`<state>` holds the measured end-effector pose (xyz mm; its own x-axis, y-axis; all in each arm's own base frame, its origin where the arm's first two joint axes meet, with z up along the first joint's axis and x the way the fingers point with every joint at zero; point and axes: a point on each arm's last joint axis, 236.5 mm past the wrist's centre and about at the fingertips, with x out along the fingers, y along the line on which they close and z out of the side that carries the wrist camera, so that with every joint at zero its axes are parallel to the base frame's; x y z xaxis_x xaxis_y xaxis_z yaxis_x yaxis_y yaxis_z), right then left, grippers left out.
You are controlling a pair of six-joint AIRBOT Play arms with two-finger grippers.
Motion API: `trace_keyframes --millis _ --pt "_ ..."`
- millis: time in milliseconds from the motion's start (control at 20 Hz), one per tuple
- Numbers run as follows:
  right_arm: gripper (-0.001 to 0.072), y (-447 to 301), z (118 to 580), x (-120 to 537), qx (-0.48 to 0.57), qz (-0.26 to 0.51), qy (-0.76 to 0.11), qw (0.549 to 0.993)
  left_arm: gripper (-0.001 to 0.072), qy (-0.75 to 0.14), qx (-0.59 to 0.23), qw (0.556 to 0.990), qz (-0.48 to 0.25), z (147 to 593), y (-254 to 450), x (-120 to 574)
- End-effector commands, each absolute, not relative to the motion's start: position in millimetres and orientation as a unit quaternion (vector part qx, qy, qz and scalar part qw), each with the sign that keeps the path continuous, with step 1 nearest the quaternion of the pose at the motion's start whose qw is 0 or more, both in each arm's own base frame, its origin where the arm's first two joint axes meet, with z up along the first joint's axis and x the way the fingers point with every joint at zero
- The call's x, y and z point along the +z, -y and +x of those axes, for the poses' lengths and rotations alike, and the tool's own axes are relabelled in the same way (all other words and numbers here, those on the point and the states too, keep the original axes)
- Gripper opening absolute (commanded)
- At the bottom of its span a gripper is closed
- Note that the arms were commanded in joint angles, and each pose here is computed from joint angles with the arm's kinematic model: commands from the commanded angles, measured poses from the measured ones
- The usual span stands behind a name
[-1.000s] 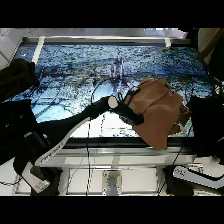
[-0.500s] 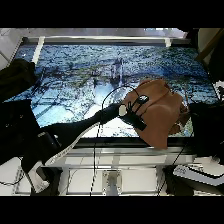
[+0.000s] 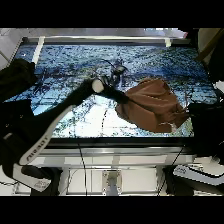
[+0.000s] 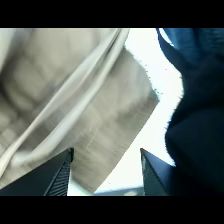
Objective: Fold the clothes and pants, and hang the long-sleeved shirts on hangers.
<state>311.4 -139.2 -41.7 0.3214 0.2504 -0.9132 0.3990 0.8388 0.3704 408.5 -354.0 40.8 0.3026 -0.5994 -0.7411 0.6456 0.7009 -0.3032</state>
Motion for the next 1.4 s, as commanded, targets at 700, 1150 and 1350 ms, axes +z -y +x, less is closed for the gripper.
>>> trace_keyframes --millis 700,1150,1350 --pt "0.0031 -39.8 351.0 -119.1 0.123 0.277 -0.629 0.715 0.0008 -0.539 -0.221 0.809 0.085 411.1 167.0 71.0" --pt "0.0028 73.7 404.4 71.5 0.069 0.169 -0.511 0.840 0.0008 -0.537 0.019 0.811 0.234 407.2 -7.4 123.4" --pt "0.0028 70.1 434.4 102.2 0.071 0.142 -0.471 0.868 0.0008 -0.560 0.037 0.796 0.229 396.6 -27.5 120.4"
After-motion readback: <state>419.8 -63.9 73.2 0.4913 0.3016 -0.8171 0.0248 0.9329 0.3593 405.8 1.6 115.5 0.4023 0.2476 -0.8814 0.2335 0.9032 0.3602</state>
